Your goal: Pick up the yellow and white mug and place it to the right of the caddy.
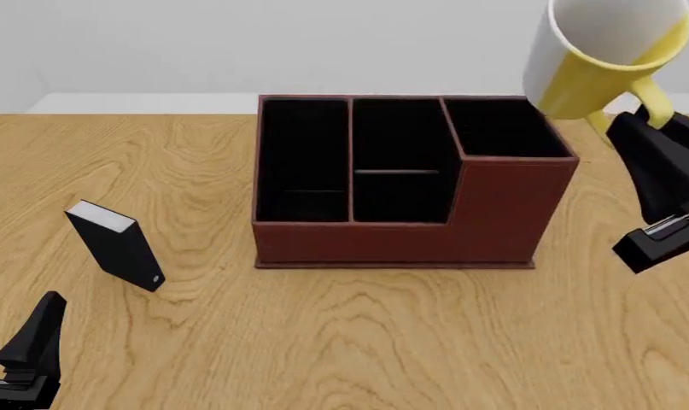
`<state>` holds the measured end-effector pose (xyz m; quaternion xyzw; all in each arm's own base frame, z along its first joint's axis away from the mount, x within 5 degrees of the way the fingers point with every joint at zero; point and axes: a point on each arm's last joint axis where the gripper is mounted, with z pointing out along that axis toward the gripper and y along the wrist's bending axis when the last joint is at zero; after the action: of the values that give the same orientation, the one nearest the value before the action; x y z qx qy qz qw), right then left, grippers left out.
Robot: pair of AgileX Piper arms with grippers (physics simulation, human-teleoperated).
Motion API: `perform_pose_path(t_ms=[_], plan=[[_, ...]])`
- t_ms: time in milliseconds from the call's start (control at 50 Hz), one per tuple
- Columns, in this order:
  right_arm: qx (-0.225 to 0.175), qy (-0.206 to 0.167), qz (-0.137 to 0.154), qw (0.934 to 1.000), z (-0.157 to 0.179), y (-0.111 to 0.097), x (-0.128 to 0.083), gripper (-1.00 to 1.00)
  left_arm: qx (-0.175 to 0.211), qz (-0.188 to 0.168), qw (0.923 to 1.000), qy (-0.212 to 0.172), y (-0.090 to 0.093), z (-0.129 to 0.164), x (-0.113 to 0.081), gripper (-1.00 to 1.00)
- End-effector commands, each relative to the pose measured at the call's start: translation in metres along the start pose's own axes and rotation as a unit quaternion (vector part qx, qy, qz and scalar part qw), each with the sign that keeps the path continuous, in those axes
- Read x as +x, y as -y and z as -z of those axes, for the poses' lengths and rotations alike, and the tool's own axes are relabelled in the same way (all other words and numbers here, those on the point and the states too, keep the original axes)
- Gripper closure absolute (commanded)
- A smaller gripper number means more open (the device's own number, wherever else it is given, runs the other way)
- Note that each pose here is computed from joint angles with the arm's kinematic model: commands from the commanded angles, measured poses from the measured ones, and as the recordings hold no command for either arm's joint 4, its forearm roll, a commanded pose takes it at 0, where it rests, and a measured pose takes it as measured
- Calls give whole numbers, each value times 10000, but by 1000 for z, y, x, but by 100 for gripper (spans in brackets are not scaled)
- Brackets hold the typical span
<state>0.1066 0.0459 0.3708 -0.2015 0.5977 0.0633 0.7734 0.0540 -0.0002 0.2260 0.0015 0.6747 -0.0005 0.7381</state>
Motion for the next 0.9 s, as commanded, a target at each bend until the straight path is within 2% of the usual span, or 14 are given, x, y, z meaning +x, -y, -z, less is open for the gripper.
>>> perform_pose_path(t_ms=[20,300,560,900], plan=[[327,24,6,9995,0,9,-6,100,1,-1,10000,-1,0,0,0,-100],[733,-60,113,9972,3,18,-3,100,0,-2,10000,0,0,0,0,-100],[842,-177,227,9960,6,18,8,100,0,-1,10000,0,0,0,0,-100],[1386,-266,226,9897,11,30,9,100,1,-1,10000,0,0,0,0,-100]])
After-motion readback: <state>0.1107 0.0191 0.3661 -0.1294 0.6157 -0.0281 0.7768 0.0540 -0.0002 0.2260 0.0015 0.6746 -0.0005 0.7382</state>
